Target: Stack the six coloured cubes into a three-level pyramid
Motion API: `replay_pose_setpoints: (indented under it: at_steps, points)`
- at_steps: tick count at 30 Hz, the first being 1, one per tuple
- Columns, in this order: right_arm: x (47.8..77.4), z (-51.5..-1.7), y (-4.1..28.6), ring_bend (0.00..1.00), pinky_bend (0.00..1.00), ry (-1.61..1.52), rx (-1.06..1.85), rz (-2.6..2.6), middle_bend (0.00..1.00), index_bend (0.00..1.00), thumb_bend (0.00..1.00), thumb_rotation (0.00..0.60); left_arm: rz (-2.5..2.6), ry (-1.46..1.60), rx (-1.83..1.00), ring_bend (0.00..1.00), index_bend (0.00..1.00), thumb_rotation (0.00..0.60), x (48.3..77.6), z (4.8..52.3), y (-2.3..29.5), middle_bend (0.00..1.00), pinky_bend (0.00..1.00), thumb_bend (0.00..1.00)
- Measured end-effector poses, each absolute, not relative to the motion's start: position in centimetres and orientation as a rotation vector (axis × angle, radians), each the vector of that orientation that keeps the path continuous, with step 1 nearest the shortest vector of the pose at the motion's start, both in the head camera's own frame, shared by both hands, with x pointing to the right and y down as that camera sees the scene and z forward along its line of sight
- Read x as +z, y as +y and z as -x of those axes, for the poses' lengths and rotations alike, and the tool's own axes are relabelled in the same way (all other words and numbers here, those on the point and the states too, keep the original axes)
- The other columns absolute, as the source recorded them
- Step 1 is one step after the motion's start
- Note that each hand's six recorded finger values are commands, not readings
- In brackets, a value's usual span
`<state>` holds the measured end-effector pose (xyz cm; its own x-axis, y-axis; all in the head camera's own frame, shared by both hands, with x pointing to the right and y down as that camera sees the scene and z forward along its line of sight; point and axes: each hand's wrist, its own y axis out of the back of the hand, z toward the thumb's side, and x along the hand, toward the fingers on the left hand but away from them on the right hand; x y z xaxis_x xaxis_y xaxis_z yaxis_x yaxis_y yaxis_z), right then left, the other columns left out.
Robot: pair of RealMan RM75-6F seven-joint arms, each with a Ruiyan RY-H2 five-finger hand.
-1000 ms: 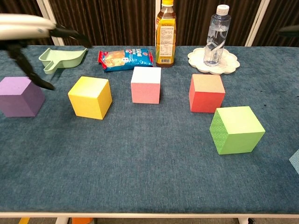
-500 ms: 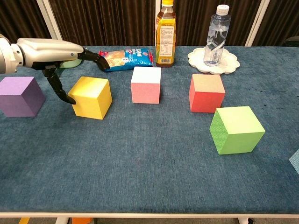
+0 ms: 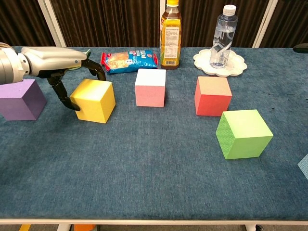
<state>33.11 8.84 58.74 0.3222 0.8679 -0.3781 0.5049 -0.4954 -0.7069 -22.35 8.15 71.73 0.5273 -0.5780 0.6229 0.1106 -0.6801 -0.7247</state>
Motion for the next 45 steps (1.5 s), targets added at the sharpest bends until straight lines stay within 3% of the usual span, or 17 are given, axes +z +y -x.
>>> replay_pose_setpoints:
  at_steps: [12, 31, 45]
  points:
    - [58.7, -33.7, 8.7, 0.00, 0.00, -1.226, 1.038, 2.118, 0.10, 0.00, 0.10, 0.600, 2.091, 0.495, -1.231, 0.19, 0.43, 0.600, 72.1, 22.1, 7.2, 0.23, 0.09, 0.12]
    - [58.4, -34.3, 8.7, 0.00, 0.00, -1.241, 1.051, 2.097, 0.10, 0.00, 0.10, 0.600, 2.092, 0.648, -1.291, 0.19, 0.43, 0.600, 72.5, 17.6, 3.3, 0.23, 0.09, 0.12]
    - [58.5, -35.2, 8.8, 0.00, 0.00, -1.267, 1.067, 2.092, 0.10, 0.00, 0.10, 0.600, 2.021, 0.579, -1.326, 0.19, 0.42, 0.600, 73.5, 15.7, 3.5, 0.23, 0.09, 0.12]
